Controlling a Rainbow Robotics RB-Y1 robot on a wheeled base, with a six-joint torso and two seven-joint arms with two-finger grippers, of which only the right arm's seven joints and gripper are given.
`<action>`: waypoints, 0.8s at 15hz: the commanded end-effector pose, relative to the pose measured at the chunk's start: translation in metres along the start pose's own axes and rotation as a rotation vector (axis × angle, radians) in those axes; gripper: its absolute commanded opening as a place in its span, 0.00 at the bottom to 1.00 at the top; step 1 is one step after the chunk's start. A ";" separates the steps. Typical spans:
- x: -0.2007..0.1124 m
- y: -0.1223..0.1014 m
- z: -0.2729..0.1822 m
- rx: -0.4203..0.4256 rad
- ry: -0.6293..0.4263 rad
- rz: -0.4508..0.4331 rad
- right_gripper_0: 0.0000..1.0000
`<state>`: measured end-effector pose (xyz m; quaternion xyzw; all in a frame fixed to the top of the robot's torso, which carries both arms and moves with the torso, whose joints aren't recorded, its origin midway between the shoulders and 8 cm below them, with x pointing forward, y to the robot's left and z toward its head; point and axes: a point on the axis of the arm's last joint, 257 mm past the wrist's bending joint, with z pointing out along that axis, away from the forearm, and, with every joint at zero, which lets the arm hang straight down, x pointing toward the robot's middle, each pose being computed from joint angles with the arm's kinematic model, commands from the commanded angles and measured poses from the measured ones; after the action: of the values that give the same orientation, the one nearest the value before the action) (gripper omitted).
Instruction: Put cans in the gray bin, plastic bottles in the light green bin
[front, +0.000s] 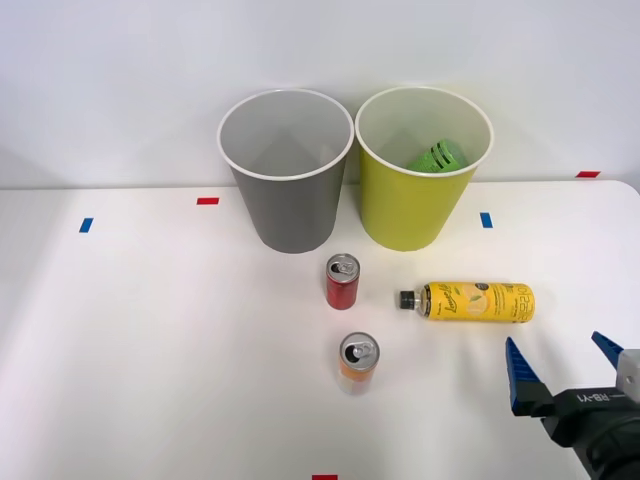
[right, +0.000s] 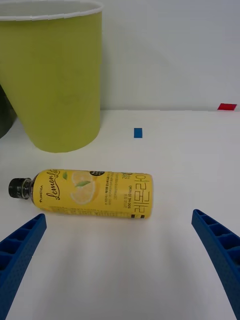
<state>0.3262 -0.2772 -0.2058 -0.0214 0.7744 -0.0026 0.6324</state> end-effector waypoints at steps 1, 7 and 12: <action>-0.002 0.009 0.005 0.025 -0.015 0.042 1.00; 0.004 0.035 0.004 -0.010 -0.177 0.115 1.00; 0.022 0.050 -0.019 -0.075 -0.276 0.068 1.00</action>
<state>0.3095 -0.2322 -0.2168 -0.0009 0.6787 0.0506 0.7327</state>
